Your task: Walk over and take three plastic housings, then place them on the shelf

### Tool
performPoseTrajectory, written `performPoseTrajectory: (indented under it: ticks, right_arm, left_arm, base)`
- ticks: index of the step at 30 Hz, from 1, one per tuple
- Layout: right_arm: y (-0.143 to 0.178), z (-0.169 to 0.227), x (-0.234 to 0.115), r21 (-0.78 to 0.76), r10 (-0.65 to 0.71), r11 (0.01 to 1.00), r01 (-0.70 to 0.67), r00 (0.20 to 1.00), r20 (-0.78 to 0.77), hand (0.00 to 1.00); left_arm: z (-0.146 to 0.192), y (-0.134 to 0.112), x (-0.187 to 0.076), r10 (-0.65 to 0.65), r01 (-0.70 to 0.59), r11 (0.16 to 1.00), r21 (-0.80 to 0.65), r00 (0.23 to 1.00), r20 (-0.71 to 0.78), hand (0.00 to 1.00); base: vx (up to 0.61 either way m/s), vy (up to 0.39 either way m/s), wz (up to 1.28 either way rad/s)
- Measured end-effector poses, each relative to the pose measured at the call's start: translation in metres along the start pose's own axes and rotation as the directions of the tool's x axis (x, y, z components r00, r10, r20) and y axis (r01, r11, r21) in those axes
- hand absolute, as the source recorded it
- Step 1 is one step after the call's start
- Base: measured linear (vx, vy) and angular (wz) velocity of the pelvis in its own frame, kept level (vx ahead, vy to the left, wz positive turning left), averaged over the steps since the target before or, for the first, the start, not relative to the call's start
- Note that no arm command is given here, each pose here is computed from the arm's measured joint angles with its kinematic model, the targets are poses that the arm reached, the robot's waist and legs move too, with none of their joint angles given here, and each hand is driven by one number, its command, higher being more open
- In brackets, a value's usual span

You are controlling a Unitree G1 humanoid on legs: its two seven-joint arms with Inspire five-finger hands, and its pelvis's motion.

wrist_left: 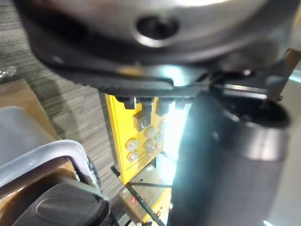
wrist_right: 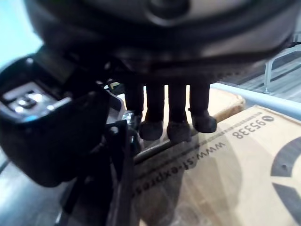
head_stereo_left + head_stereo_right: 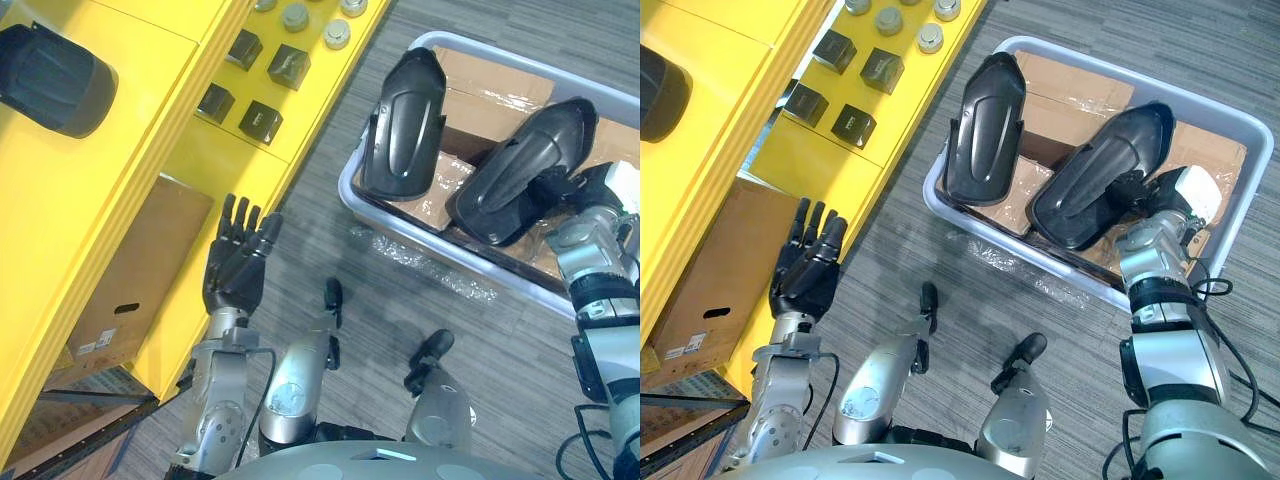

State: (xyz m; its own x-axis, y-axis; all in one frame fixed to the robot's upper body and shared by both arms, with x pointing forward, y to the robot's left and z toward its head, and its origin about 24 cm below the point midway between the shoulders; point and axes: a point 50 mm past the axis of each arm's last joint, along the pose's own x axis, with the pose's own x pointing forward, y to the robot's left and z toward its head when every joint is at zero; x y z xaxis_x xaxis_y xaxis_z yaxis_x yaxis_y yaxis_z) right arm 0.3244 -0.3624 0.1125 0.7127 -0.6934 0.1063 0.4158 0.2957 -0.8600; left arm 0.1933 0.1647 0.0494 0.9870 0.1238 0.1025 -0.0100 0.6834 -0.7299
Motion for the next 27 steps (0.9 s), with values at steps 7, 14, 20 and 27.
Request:
performPoseTrajectory:
  ticks: [7, 14, 20, 27]
  right_arm:
    - [0.022, -0.011, -0.028, 0.008, 0.007, 1.0, -0.008, 0.997, 0.073, 0.0]
    - [0.038, 0.005, -0.054, 0.041, 0.014, 0.999, -0.023, 0.979, 0.205, 0.0]
    - [0.038, 0.019, -0.058, 0.011, 0.005, 1.0, -0.009, 0.95, 0.314, 0.0]
    - [0.046, 0.028, -0.067, -0.048, 0.03, 0.999, -0.012, 0.92, 0.391, 0.0]
  left_arm:
    - [0.022, -0.007, -0.003, -0.064, 0.062, 0.998, 0.031, 0.995, 0.076, 1.0]
    - [0.008, -0.031, 0.008, -0.258, 0.274, 0.927, 0.257, 0.962, -0.093, 1.0]
    - [-0.016, -0.039, 0.037, -0.315, 0.444, 0.843, 0.305, 0.865, -0.39, 1.0]
    - [-0.059, -0.002, 0.041, -0.098, 0.377, 0.885, 0.273, 0.724, -0.683, 1.0]
  base:
    - [-0.01, -0.014, -0.06]
    - [0.04, -0.042, -0.26]
    - [-0.01, -0.025, -0.28]
    - [-0.03, -0.032, -0.18]
